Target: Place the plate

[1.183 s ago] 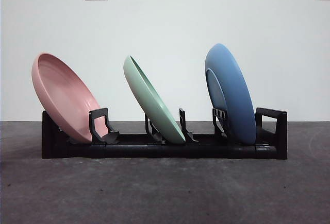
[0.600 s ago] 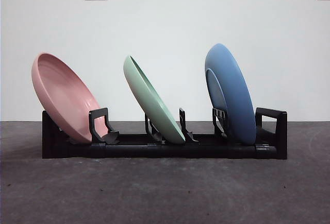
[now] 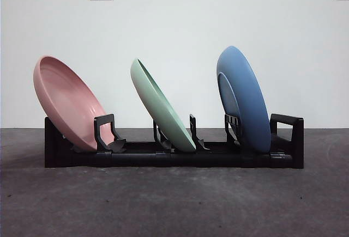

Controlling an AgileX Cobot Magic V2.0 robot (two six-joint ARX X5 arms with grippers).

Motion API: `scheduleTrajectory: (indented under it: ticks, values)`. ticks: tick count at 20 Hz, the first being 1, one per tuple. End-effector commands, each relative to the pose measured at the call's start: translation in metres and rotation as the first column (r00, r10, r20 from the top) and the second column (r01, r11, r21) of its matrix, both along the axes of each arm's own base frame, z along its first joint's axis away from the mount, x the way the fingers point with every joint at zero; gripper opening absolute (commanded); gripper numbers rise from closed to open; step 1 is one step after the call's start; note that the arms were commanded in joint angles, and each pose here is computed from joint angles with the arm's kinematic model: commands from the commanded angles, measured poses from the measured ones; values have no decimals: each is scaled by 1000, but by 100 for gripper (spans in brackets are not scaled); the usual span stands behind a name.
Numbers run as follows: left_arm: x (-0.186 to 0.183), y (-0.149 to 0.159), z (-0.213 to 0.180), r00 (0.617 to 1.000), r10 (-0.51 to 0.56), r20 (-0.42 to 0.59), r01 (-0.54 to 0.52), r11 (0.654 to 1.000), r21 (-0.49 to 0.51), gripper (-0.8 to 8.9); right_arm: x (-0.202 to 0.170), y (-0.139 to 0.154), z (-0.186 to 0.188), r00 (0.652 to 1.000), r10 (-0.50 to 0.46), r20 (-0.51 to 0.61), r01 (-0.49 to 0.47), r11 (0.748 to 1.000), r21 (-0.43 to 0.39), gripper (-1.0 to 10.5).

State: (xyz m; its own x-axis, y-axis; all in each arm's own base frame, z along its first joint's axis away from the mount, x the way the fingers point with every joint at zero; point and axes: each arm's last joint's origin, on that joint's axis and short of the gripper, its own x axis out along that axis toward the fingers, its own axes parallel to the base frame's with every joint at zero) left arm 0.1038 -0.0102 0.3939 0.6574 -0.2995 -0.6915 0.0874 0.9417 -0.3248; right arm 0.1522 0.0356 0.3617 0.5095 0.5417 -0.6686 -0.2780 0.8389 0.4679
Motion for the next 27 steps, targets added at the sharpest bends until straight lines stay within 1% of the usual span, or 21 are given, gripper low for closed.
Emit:
scheduleTrajectory:
  ticks: [1, 3, 7, 11, 13, 16, 20, 21, 23, 24, 27]
  values:
    - [0, 0, 5, 1000, -15, 26, 14, 1000, 5, 312, 33, 11, 0, 998, 38, -43, -37, 999, 23, 285]
    - [0, 0, 5, 1000, -15, 26, 14, 1000, 5, 312, 62, 23, -2, 996, 75, -52, -73, 997, 27, 279]
    - [0, 0, 6, 1000, -15, 27, 15, 1000, 5, 312, 109, 49, -5, 991, 136, 1, -136, 990, 37, 272]
    - [0, 0, 6, 1000, -15, 27, 14, 1000, 6, 312, 143, 71, -16, 985, 174, -1, -174, 984, 33, 267]
    - [0, 0, 6, 1000, -15, 27, 14, 1000, 6, 312, 156, 78, -23, 984, 179, -6, -179, 984, 22, 237]
    - [0, 0, 5, 1000, -15, 27, 14, 1000, 6, 312, 171, 84, -32, 985, 174, 4, -174, 985, 7, 214]
    - [0, 0, 6, 1000, -15, 27, 14, 1000, 6, 312, 181, 87, -48, 984, 176, -38, -176, 984, 1, 213]
    - [0, 0, 6, 1000, -15, 27, 14, 1000, 6, 312, 182, 89, -50, 983, 179, -45, -179, 984, 0, 174]
    - [0, 0, 5, 1000, -15, 27, 14, 1000, 6, 312, 182, 89, -50, 982, 182, -44, -182, 983, -1, 53]
    - [0, 0, 6, 1000, -15, 27, 14, 1000, 6, 312, 182, 90, -50, 981, 190, -40, -190, 982, -4, 12]
    - [0, 0, 5, 1000, -15, 27, 14, 1000, 6, 312, 180, 91, -50, 978, 201, -54, -201, 980, 2, 10]
